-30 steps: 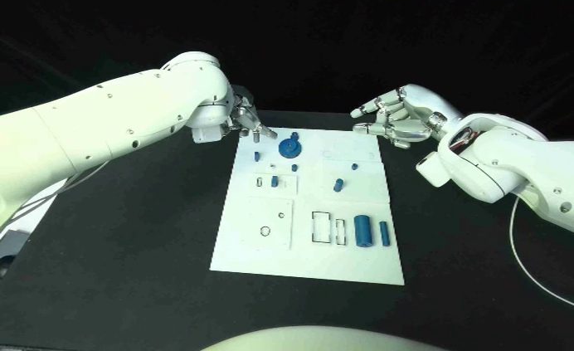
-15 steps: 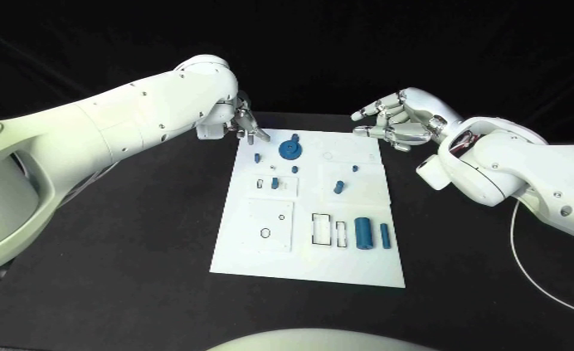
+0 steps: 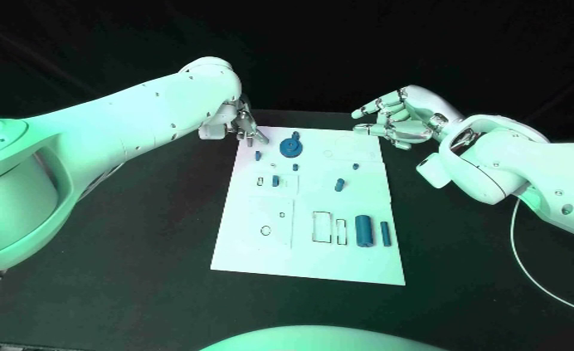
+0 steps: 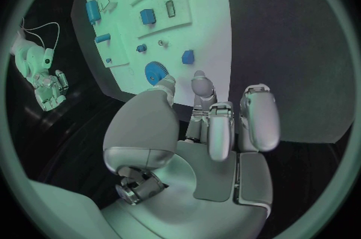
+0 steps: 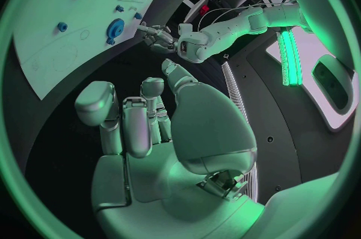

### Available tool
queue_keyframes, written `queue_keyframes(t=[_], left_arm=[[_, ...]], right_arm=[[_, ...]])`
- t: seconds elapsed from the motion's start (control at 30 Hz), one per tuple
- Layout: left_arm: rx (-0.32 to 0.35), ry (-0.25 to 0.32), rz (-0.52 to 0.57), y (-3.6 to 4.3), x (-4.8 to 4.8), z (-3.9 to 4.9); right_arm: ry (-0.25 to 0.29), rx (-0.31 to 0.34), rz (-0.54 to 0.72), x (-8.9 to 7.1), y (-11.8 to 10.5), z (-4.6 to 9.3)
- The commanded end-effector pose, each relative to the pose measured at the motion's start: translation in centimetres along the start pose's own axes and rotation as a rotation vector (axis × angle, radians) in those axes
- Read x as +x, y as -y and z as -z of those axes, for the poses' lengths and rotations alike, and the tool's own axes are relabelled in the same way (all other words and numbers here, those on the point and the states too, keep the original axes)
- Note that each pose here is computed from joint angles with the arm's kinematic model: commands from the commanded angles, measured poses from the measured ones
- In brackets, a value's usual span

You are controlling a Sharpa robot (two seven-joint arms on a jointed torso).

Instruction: Assemble the parts on the task board

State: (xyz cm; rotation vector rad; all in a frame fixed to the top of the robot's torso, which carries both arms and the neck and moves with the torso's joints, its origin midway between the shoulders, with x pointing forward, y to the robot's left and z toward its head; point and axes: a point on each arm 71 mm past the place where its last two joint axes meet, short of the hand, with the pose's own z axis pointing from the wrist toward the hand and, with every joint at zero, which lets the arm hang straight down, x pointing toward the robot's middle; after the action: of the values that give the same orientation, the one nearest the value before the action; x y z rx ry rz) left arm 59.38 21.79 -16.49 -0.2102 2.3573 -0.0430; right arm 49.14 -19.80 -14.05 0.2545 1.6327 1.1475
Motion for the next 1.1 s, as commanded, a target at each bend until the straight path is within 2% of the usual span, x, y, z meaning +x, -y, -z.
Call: queue_keyframes(t=[0.03,0.5,0.87,1.1], left_arm=[[0.023,-0.049,-0.024,0.30,0.40,-0.02],[0.022,-0.110,-0.035,0.19,1.40,-0.57],[0.030,-0.122,-0.034,0.24,1.84,-0.85],[0.045,-0.098,-0.018,0.45,1.84,-0.94]], right_arm=[[-0.008,-0.009,-0.002,0.1,-0.1,0.0],[-0.011,-0.009,0.000,0.2,-0.2,0.0],[-0.013,-0.011,0.000,0.3,-0.2,-0.1],[-0.015,-0.011,0.000,0.3,-0.2,-0.1]])
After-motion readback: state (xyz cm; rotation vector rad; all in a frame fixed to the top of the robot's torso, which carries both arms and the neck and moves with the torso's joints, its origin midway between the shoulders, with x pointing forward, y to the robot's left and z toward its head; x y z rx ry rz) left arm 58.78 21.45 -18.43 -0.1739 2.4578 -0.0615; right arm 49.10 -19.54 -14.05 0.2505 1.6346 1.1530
